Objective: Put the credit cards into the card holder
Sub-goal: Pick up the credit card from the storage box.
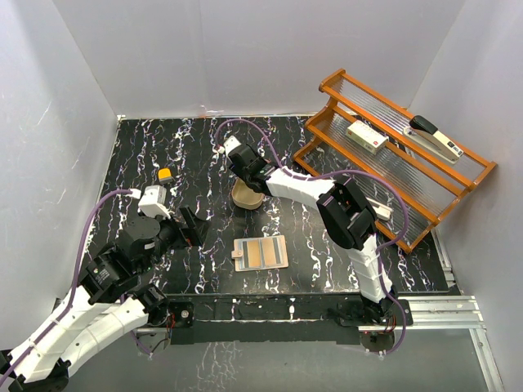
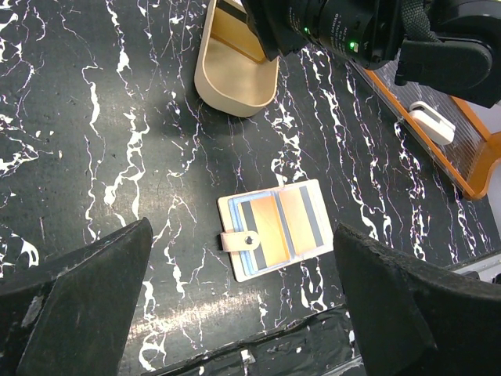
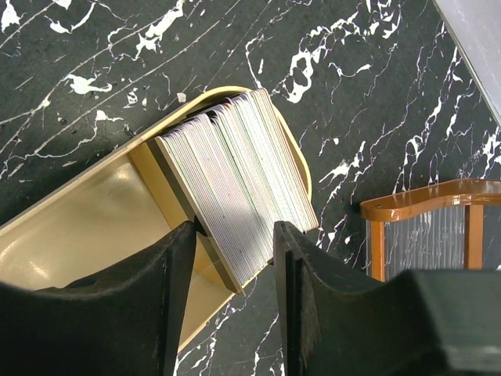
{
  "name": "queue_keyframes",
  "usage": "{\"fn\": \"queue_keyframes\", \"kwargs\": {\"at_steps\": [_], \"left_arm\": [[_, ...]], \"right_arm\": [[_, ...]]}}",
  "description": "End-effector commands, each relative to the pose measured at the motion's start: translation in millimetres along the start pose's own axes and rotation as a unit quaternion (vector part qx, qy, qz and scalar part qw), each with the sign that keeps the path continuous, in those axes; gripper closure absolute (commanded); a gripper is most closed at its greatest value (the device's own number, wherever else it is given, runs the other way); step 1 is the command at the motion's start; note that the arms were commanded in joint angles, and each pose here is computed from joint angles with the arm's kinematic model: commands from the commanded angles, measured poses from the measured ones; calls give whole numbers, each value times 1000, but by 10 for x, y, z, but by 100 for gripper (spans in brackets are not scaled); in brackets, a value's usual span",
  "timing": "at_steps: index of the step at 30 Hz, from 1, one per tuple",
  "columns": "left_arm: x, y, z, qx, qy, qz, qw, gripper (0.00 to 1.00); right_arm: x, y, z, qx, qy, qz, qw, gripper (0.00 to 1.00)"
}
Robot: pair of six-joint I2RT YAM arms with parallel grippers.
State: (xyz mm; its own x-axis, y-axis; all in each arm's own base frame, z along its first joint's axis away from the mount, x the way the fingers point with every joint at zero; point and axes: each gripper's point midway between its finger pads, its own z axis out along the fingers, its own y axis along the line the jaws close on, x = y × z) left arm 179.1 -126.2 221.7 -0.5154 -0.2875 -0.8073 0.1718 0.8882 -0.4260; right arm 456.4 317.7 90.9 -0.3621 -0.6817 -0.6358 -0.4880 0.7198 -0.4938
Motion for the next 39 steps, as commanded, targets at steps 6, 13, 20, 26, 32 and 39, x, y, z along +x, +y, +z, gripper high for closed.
{"fn": "queue_keyframes", "kwargs": {"at_steps": [6, 13, 20, 26, 32, 39], "left_arm": [[0, 59, 3, -11, -6, 0, 1000, 1], [5, 63, 3, -12, -6, -1, 1000, 1], [18, 68, 14, -13, -4, -1, 1000, 1], [27, 67, 21, -13, -3, -1, 1000, 1], [61, 66, 45, -14, 4, 0, 1000, 1], [157, 55, 128, -19, 30, 13, 999, 1]], "right_arm": [[-349, -208, -102, 15, -43, 16, 999, 73], [-404, -231, -145, 13, -48, 18, 999, 80], [-480, -270, -189, 13, -54, 19, 998, 85], [-470, -190, -231, -15, -53, 21, 998, 94], [-475, -131, -368, -48, -58, 34, 997, 100], [-450, -74, -609, -87, -59, 63, 993, 100]]}}
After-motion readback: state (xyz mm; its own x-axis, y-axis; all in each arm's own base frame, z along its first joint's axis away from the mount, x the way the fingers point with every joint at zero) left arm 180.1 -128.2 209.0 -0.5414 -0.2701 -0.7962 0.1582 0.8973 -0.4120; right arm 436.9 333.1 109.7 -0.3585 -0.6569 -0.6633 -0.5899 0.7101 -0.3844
